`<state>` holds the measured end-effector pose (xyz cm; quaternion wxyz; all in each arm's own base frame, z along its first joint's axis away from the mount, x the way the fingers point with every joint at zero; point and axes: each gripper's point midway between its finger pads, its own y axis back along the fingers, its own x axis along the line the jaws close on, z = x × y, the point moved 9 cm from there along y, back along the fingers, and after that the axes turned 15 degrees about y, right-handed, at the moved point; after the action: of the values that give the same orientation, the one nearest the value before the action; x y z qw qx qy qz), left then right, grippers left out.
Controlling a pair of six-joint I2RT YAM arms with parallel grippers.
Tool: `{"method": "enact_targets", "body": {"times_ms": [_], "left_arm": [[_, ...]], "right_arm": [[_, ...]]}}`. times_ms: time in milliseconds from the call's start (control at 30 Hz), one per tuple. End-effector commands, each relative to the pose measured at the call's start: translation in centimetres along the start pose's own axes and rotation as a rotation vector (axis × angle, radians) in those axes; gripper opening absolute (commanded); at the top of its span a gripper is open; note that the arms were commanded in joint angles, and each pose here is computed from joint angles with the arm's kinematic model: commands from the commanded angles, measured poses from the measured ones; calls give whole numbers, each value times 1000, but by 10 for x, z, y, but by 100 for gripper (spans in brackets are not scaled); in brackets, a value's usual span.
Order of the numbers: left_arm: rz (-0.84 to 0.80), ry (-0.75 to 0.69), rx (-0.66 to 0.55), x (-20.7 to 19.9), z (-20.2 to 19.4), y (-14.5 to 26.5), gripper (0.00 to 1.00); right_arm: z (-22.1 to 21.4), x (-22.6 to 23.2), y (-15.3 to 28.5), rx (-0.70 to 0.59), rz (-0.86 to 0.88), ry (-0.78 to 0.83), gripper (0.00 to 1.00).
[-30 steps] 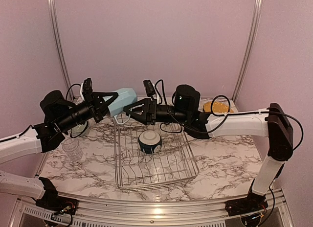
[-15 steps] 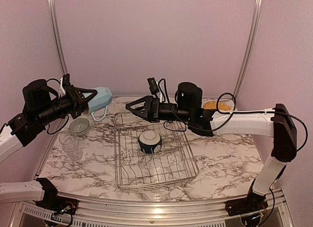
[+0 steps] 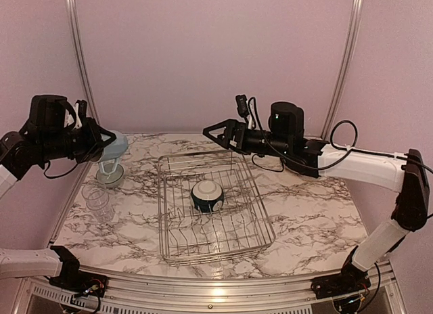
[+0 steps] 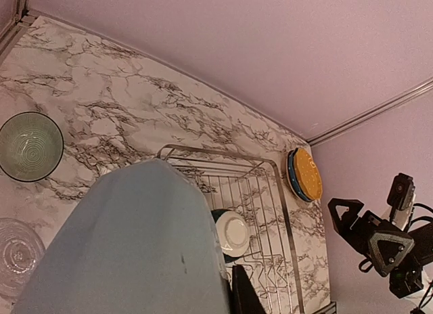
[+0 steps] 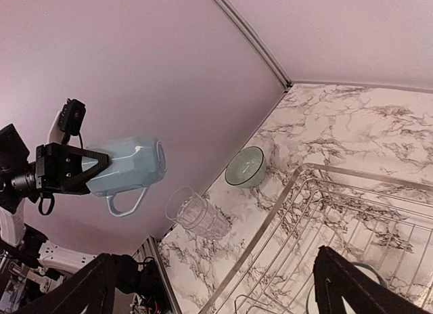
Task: Unload the mixed dishes from the dish rack
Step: Place the cup at the center of the board.
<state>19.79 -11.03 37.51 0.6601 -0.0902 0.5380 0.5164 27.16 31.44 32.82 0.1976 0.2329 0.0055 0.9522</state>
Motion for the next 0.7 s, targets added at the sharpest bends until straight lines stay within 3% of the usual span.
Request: {"method": "enact_targets", "body": {"times_ms": [0, 400, 667], "left_arm": [[179, -111, -56, 10, 8, 5, 0], [458, -244, 28, 33, 6, -31, 0], [566, -310, 92, 40, 4, -57, 0]], "right_arm": [[4, -2, 6, 18, -57, 50, 99], [11, -16, 17, 88, -281, 178, 99], [1, -15, 32, 87, -298, 167, 99]]}}
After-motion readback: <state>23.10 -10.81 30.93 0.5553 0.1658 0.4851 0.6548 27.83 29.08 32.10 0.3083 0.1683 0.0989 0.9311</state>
